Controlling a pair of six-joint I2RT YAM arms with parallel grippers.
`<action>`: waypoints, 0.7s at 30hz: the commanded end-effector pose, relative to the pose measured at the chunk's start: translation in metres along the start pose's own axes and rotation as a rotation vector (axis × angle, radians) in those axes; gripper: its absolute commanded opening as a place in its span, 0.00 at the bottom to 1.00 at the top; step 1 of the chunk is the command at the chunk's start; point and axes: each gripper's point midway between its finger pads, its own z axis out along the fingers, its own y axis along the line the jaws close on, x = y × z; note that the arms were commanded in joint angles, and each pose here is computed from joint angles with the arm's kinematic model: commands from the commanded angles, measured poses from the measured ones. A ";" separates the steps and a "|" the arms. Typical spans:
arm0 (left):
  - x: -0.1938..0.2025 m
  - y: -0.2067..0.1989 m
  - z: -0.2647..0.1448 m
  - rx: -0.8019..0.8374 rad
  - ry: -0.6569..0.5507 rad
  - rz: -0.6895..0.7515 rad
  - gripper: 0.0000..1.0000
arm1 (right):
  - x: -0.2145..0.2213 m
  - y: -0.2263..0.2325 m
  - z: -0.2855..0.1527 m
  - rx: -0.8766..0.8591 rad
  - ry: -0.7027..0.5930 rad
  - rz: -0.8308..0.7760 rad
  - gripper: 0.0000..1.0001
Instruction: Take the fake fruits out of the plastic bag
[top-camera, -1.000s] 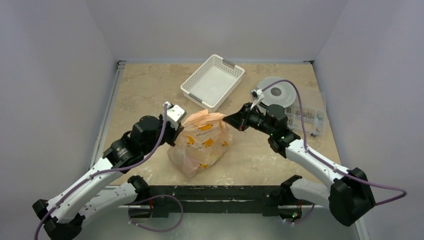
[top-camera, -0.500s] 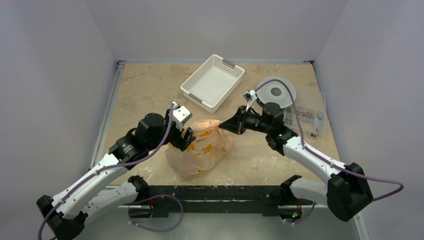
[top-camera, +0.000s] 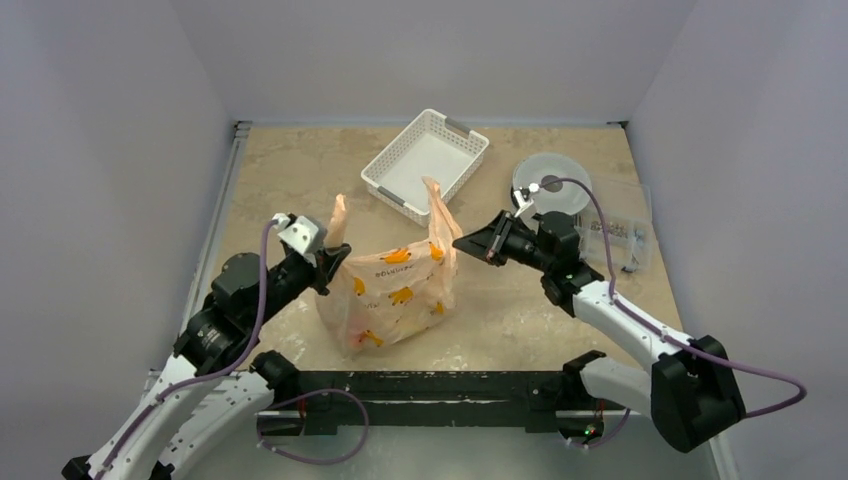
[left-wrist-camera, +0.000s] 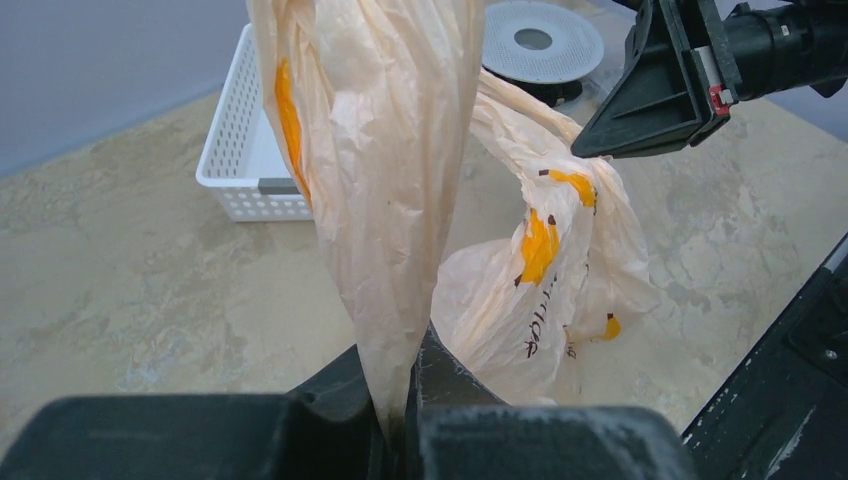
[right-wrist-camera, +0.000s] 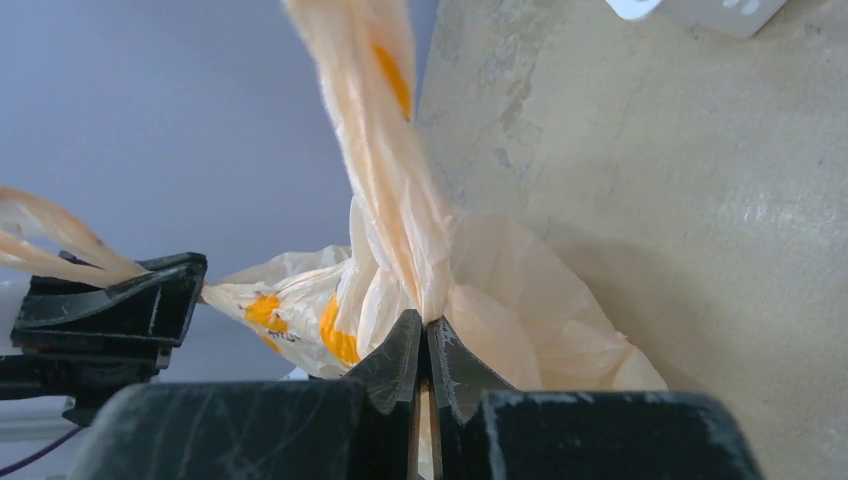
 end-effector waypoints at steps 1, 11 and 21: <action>-0.009 0.010 0.001 -0.054 -0.039 0.000 0.00 | -0.030 0.012 0.005 0.021 -0.088 0.027 0.00; -0.012 0.018 -0.004 -0.100 -0.050 0.005 0.00 | -0.028 0.062 0.058 0.068 0.127 -0.442 0.00; -0.006 0.000 0.001 0.003 -0.032 0.010 0.00 | -0.059 0.066 0.120 0.140 0.140 -0.412 0.19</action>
